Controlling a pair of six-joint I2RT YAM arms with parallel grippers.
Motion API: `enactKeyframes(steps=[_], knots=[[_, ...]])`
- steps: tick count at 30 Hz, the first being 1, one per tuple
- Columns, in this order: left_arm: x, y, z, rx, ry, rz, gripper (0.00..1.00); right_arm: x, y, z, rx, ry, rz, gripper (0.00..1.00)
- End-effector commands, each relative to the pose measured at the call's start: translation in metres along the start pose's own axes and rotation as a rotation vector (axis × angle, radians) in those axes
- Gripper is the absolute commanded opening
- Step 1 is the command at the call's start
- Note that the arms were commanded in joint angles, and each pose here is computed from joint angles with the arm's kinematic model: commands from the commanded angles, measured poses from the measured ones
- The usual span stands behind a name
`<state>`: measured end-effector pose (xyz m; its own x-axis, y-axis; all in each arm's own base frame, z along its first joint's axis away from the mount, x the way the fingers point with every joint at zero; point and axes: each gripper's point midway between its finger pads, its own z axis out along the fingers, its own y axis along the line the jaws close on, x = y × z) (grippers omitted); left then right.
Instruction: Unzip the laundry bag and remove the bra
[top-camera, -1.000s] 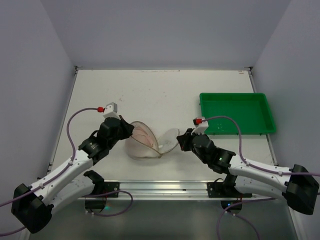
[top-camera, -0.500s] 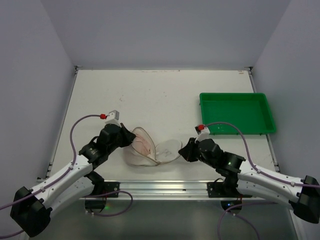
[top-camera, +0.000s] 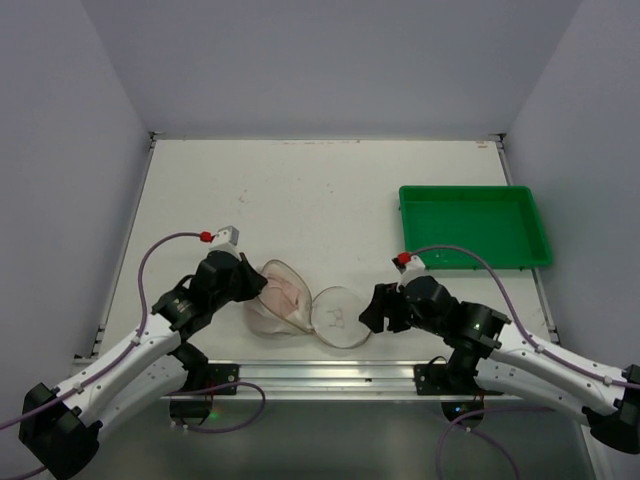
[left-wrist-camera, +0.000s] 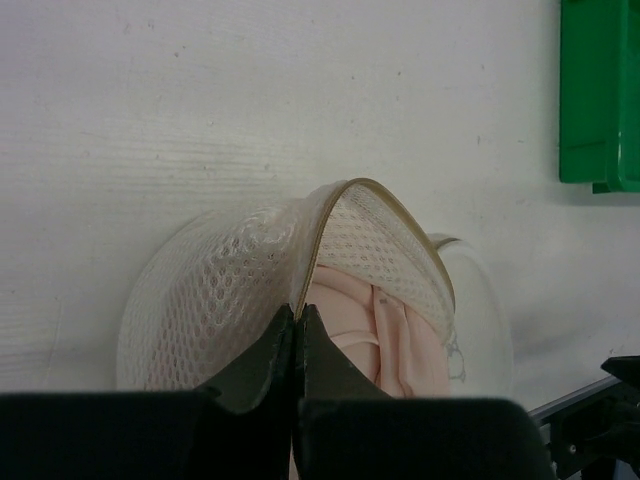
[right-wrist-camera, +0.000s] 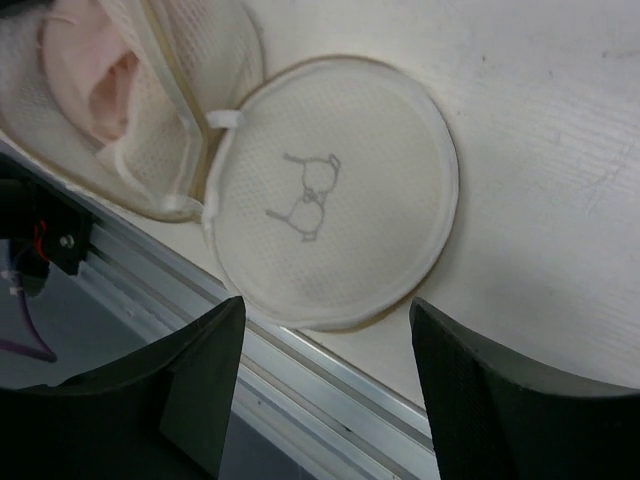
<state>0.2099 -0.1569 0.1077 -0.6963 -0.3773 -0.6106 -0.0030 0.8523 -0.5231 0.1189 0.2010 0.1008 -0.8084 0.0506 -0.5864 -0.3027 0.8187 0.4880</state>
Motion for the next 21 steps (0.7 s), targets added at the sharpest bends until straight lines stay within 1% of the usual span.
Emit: enactKeyframes(steps=[1,2,4,6,7,9,10,11,12,13,14,16,17,21], knots=[[-0.006,0.0,-0.006,-0.014,0.006,0.043,0.0,-0.049,0.031,-0.017,-0.067,-0.139,-0.098,0.68],[-0.006,0.001,-0.006,-0.025,0.008,0.048,0.0,-0.065,0.056,-0.018,-0.144,-0.169,-0.152,0.68],[-0.009,0.0,-0.006,-0.036,0.009,0.057,0.0,-0.077,0.079,-0.014,-0.214,-0.181,-0.193,0.66],[-0.01,0.001,-0.006,-0.048,0.012,0.066,0.0,-0.101,0.115,-0.013,-0.306,-0.231,-0.226,0.63],[-0.012,0.0,-0.007,-0.046,0.006,0.067,0.0,-0.096,0.119,0.008,-0.295,-0.19,-0.248,0.62],[-0.014,0.0,-0.008,-0.045,-0.002,0.066,0.0,-0.11,0.15,0.017,-0.368,-0.209,-0.286,0.61],[-0.014,-0.001,-0.008,-0.042,-0.005,0.065,0.0,-0.1,0.152,0.041,-0.354,-0.149,-0.302,0.61],[-0.015,-0.002,-0.009,-0.039,-0.009,0.061,0.0,-0.111,0.166,0.044,-0.377,-0.165,-0.313,0.61],[-0.016,-0.002,-0.01,-0.037,-0.013,0.058,0.0,-0.109,0.172,0.052,-0.38,-0.144,-0.323,0.62],[-0.016,-0.002,-0.01,-0.035,-0.011,0.061,0.0,-0.1,0.171,0.07,-0.361,-0.099,-0.334,0.63],[-0.016,-0.002,-0.01,-0.035,-0.013,0.061,0.0,-0.11,0.185,0.072,-0.385,-0.129,-0.339,0.63],[-0.013,0.001,-0.009,-0.041,-0.006,0.064,0.0,-0.108,0.191,0.085,-0.377,-0.122,-0.347,0.63],[-0.012,0.001,-0.009,-0.041,-0.002,0.065,0.0,-0.107,0.193,0.098,-0.362,-0.111,-0.354,0.63],[-0.007,0.001,-0.006,-0.032,0.013,0.065,0.0,-0.089,0.196,0.122,-0.339,-0.051,-0.372,0.62]])
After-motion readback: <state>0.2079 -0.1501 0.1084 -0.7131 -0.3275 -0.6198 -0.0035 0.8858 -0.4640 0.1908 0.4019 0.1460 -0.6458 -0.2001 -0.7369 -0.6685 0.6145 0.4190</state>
